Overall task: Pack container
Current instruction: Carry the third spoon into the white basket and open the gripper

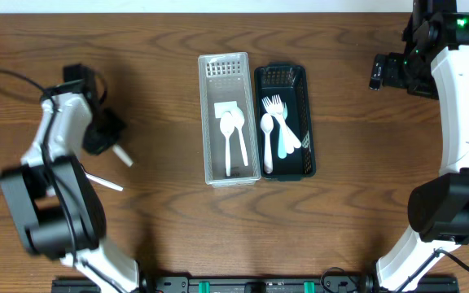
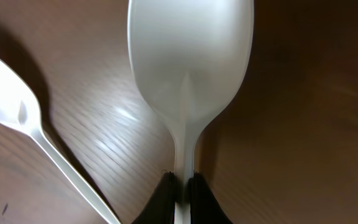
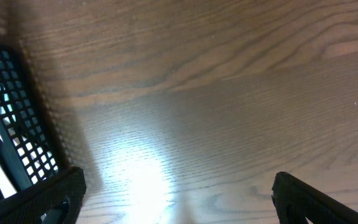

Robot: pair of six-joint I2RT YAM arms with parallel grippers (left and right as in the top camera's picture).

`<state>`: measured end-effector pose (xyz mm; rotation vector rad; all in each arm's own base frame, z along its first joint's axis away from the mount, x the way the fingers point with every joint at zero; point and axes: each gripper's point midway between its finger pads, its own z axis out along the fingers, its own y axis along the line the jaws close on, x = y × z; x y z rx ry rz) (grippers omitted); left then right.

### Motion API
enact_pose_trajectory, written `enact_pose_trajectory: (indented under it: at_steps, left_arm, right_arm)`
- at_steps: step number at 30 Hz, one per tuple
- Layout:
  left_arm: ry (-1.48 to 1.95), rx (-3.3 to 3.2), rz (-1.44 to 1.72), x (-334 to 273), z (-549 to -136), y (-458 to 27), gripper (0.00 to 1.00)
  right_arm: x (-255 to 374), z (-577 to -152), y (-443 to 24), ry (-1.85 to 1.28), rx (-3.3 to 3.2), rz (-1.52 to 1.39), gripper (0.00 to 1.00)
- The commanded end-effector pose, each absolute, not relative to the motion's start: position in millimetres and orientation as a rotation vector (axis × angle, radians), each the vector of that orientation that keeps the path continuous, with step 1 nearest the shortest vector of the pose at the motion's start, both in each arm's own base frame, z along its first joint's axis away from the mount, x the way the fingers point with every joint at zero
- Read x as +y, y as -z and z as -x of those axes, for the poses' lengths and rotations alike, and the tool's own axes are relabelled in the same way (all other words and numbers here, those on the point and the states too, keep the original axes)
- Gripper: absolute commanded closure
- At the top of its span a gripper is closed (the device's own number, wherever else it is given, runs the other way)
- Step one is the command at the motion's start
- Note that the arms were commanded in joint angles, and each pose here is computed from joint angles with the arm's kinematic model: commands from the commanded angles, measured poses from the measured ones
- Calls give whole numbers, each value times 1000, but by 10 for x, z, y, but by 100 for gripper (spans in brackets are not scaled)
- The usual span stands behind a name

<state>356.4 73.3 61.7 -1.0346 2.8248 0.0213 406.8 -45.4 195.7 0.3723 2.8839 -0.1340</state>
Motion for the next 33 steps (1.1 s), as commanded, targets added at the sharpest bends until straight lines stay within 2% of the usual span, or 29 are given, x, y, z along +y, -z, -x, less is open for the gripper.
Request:
enact_pose_trajectory:
  at_steps: [1,4,8,16,23,26,30,33]
  left_arm:
    - [32,2707,768,344,-3767,-1287,94]
    - [95,2664,573,-151,-3767,-1603,94]
    - [167,2666,315,-832,-3667,-1760,94]
    - [205,2753,-5,-1745,-3516,-1407,94]
    - [127,2885,-66,-1893,-3467,-841,94]
    - [106,2911,-65,-1880,-3474,-714,78]
    - [106,2890,-127,-1860,-3520,-763,73]
    - [128,2828,-141,-1815,-3618,-1029,69]
  right_arm:
    - [-512,-4052,-1916,145,2898,-376,1]
    - [-512,-4051,-1916,145,2899,-376,1]
    - [-511,-4049,-1916,144,2900,-376,1]
    - [-510,-4049,-1915,144,2900,-376,1]
    - [-508,-4024,-1910,145,2910,-376,1]
    - [-507,-4013,-1908,146,2915,-377,1]
    - [-507,-4011,-1908,146,2916,-377,1]
    - [-506,-4004,-1906,146,2919,-377,1]
